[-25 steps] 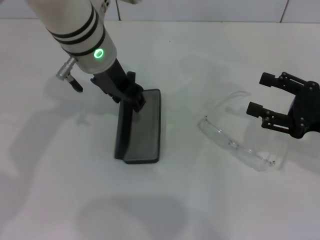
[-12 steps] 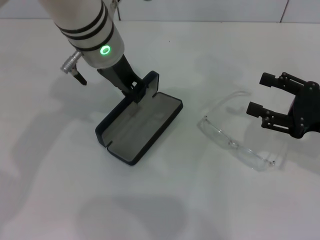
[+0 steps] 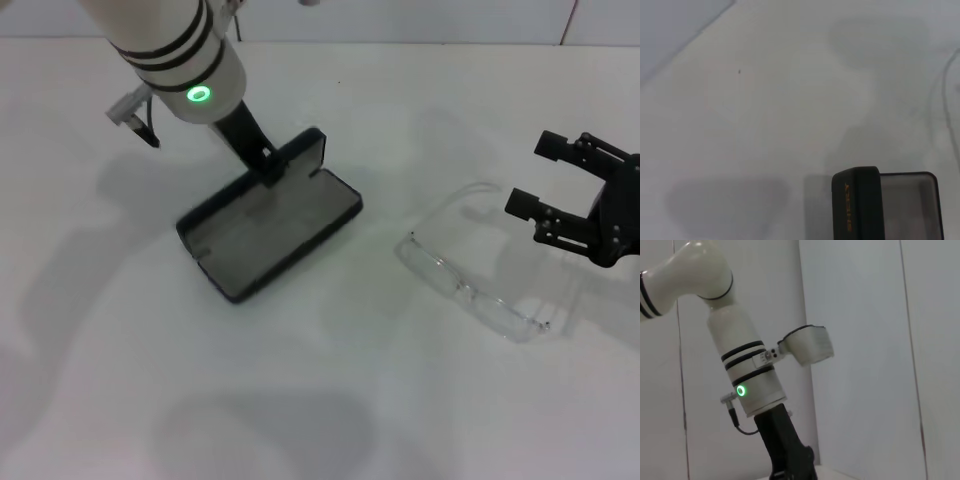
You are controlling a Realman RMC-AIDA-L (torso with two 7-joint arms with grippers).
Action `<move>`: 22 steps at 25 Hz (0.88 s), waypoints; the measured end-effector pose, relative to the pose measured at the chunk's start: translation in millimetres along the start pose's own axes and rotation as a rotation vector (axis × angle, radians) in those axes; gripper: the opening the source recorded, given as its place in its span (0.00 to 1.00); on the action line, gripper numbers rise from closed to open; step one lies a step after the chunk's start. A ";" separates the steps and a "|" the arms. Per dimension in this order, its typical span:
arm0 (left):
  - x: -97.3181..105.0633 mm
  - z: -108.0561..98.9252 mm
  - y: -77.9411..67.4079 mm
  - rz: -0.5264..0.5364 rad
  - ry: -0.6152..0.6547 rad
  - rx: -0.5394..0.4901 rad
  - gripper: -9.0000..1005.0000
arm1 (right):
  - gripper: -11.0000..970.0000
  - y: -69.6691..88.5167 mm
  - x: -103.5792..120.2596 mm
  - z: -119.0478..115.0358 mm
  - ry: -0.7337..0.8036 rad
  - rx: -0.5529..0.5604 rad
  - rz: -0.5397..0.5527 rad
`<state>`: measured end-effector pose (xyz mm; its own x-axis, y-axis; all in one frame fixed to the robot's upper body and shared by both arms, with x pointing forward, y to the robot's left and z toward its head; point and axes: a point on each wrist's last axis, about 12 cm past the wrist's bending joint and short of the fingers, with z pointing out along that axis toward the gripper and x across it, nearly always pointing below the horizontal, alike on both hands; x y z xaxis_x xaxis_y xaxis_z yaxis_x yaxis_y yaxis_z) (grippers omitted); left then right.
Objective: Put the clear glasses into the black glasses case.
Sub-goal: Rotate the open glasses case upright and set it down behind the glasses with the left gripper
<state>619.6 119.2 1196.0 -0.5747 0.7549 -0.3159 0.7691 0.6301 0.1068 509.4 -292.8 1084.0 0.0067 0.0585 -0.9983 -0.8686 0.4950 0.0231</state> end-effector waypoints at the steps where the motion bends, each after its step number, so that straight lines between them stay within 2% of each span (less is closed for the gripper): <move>1: 1.1 -0.2 0.6 0.058 -0.010 -0.018 0.22 | 0.81 0.0 0.0 -0.1 -0.001 0.001 0.000; 5: 9.2 6.3 -1.8 0.346 -0.077 -0.074 0.22 | 0.81 0.0 0.2 -0.3 -0.001 0.002 0.001; 7: 11.7 7.4 -3.7 0.423 -0.120 -0.078 0.22 | 0.81 0.2 0.1 -0.7 -0.004 0.004 0.002; 13: 6.3 -5.1 -19.9 0.568 -0.257 -0.024 0.22 | 0.81 1.4 1.8 -3.1 -0.016 0.019 0.017; 22: -1.6 2.4 -27.9 0.637 -0.271 -0.046 0.22 | 0.81 3.6 0.9 -3.8 -0.040 0.013 0.027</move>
<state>599.7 100.0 1191.3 0.0793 0.9121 -0.4022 0.9172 0.0912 0.3878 504.3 -294.3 1082.9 0.0037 0.1064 -0.9943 -0.8621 0.5043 0.0508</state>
